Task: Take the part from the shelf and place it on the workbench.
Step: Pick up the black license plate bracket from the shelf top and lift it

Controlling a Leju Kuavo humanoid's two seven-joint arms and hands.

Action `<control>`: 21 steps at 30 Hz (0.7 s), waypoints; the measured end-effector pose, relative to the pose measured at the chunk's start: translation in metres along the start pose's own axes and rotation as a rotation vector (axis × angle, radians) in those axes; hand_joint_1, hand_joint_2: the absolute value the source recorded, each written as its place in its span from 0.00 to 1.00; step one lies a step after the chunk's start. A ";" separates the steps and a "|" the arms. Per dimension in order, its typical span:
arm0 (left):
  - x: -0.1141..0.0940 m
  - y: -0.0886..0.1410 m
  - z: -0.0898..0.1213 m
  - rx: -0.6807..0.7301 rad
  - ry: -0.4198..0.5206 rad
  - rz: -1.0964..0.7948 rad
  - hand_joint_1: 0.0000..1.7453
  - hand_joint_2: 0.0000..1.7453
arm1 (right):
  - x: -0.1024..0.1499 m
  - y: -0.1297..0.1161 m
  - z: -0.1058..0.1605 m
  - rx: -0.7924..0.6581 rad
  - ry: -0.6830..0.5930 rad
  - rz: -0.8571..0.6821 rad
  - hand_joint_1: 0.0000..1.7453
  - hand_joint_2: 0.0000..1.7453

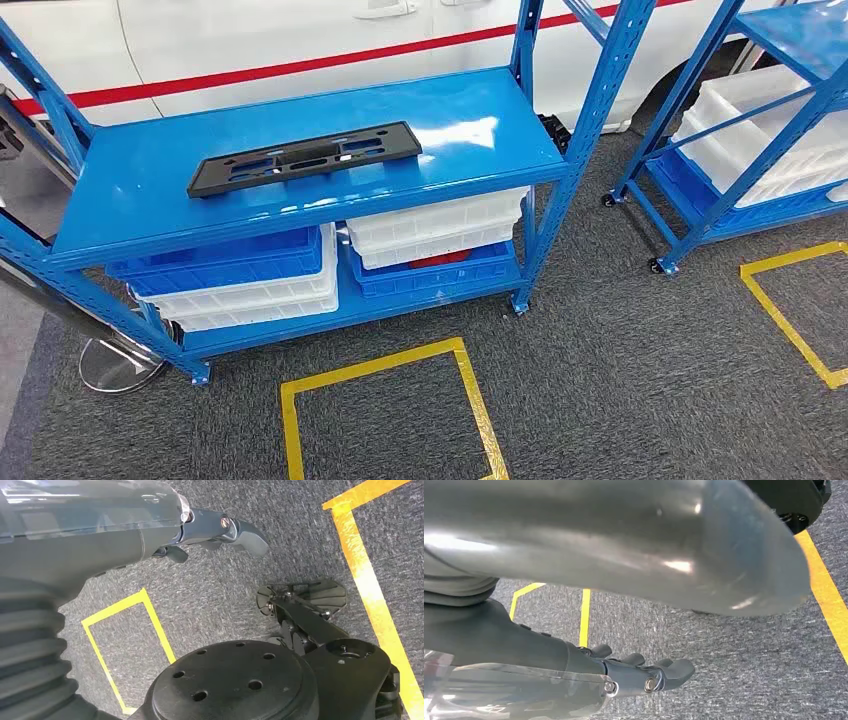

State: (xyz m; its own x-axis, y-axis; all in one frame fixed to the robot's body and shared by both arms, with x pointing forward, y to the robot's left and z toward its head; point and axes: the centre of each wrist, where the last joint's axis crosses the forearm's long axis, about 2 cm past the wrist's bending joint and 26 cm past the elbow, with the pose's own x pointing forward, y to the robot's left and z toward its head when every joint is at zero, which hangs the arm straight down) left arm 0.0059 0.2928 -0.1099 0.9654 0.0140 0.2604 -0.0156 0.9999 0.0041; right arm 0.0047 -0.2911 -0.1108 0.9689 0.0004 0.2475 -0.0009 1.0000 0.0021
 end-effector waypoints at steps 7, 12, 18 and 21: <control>0.000 0.000 0.000 0.001 -0.001 -0.001 0.00 1.00 | 0.000 0.000 0.000 -0.001 0.000 0.001 0.00 1.00; 0.006 0.006 -0.001 0.029 -0.007 -0.013 0.00 0.00 | 0.007 -0.003 -0.002 -0.020 0.003 0.020 0.00 0.00; 0.013 0.012 -0.003 0.076 -0.004 -0.027 0.00 0.00 | 0.018 -0.007 -0.004 -0.062 0.004 0.035 0.00 1.00; 0.016 0.014 -0.004 0.098 -0.001 -0.027 0.00 0.00 | 0.024 -0.008 -0.005 -0.083 -0.012 0.023 0.00 1.00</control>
State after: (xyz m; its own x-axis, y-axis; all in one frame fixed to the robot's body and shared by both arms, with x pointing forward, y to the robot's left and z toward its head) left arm 0.0224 0.3066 -0.1096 0.9656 -0.0135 0.2596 -0.0147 0.9942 0.1061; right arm 0.0290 -0.2994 -0.1097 0.9658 0.0235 0.2583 -0.0018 0.9965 -0.0837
